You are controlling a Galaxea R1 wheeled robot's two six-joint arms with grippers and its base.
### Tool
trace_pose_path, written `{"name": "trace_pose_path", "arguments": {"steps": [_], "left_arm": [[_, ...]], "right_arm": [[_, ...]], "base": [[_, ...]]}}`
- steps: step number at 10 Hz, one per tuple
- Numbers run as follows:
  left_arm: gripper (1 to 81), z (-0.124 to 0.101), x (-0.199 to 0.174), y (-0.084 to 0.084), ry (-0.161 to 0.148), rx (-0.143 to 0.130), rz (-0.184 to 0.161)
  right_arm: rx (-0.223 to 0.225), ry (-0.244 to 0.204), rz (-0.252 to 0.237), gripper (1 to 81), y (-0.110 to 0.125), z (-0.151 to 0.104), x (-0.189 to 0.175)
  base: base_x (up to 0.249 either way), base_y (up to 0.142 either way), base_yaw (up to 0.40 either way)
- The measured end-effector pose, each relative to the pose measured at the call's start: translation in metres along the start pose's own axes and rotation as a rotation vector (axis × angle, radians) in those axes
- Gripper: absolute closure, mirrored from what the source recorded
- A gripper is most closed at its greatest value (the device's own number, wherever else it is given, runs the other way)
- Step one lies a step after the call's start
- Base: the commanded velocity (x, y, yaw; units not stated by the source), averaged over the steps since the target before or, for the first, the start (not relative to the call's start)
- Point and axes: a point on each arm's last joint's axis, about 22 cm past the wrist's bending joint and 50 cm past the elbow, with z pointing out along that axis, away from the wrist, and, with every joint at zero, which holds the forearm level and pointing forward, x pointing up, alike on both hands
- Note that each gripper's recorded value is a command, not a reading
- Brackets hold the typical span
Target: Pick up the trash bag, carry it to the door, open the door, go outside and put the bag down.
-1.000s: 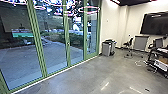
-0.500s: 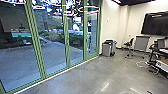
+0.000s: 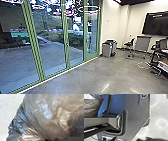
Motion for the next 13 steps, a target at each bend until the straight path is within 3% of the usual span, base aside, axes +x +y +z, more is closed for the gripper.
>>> {"name": "trace_pose_path", "arguments": {"steps": [13], "left_arm": [[81.1, 0.0018, -0.0013, 0.0058, 0.000, -0.006, 0.012]], "right_arm": [[-0.001, -0.002, -0.002, 1.0, -0.0012, 0.0006, -0.0016]], "base": [[0.143, -0.068, 0.000]]}}
